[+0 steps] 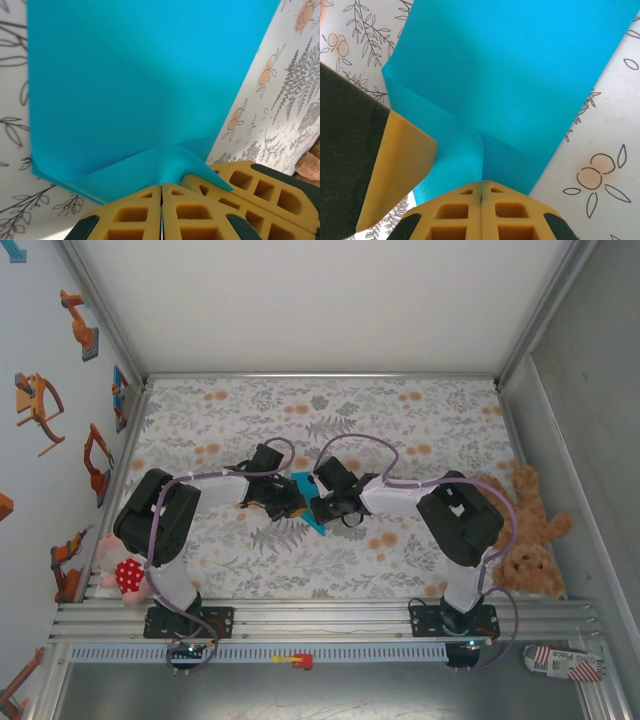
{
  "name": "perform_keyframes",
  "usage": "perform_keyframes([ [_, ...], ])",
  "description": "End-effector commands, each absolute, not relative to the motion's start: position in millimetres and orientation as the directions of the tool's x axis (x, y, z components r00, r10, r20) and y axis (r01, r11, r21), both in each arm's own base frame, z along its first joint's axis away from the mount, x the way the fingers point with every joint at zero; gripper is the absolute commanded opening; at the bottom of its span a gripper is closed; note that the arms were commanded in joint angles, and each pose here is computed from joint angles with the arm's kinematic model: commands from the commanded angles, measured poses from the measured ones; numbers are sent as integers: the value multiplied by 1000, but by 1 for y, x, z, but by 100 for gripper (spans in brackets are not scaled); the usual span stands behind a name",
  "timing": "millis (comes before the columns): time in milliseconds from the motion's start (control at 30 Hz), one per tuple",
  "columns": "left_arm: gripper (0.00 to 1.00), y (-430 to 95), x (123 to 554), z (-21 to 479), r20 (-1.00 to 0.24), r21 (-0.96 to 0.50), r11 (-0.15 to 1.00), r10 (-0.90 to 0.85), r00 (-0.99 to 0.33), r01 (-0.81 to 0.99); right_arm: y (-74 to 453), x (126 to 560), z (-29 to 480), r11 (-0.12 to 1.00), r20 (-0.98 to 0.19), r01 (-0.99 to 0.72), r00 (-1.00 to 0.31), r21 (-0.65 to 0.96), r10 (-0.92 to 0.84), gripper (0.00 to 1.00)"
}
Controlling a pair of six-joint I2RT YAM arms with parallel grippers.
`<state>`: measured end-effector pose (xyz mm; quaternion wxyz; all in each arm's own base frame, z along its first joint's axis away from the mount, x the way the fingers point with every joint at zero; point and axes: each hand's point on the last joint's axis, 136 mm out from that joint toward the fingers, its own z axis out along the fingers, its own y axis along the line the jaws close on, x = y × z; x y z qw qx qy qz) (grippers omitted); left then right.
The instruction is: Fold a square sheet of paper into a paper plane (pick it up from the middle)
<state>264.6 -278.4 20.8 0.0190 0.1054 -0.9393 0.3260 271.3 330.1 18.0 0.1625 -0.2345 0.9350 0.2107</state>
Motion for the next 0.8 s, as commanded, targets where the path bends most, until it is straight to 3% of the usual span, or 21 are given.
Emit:
perform_keyframes([
  [0, 10, -272, 257, 10, 124, -568, 795, -174, -977, -213, 318, 264, -3, 825, -343, -477, -862, 302, -373, 0],
  [600, 8, -258, 250, -11, 128, -492, 845, -167, -978, -209, 323, 269, 19, 816, -390, -478, -854, 327, -344, 0],
  [767, 8, -252, 246, -18, 133, -467, 859, -166, -977, -209, 322, 273, 46, 815, -446, -469, -844, 340, -300, 18],
])
